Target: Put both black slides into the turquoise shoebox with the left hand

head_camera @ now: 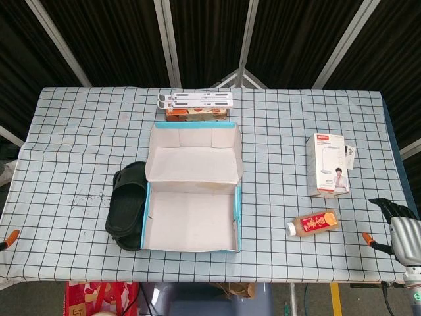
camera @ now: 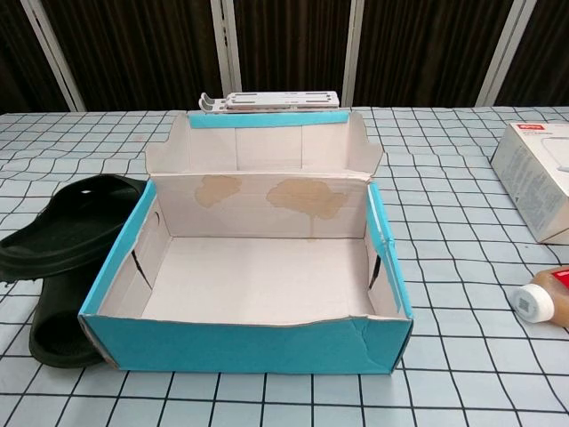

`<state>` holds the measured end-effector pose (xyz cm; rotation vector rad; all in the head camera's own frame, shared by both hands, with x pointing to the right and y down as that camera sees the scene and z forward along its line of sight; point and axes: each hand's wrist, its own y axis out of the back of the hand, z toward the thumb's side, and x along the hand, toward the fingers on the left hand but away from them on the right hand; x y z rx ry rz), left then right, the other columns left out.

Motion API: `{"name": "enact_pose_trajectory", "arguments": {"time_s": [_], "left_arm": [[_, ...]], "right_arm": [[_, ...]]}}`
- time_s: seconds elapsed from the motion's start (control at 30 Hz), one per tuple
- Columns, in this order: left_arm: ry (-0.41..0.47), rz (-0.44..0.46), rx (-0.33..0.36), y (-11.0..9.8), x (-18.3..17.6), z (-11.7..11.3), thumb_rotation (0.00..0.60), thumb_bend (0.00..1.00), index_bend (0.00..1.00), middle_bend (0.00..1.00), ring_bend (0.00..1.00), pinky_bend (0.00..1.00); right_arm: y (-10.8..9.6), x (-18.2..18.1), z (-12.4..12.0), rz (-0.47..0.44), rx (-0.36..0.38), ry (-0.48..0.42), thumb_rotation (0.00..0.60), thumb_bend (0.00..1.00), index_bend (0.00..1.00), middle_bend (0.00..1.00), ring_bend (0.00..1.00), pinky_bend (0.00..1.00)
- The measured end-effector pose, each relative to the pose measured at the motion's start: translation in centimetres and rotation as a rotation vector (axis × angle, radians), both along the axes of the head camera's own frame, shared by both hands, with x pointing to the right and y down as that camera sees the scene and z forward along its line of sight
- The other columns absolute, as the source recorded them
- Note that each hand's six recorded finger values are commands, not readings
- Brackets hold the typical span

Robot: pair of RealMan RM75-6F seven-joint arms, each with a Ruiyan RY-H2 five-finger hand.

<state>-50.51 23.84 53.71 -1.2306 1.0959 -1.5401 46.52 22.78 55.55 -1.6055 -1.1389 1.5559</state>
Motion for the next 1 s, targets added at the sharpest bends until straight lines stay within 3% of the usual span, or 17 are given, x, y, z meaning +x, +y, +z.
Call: {"name": "enact_pose_trajectory", "arguments": {"time_s": [1.0], "left_arm": [[0.018, 0.025, -0.024, 0.23, 0.91, 0.54, 0.600, 0.21, 0.01, 0.11, 0.05, 0.14]], "right_arm": [[0.14, 0.33, -0.65, 0.006, 0.015, -0.011, 0.600, 0.23, 0.26, 0.25, 0.26, 0.24]]}}
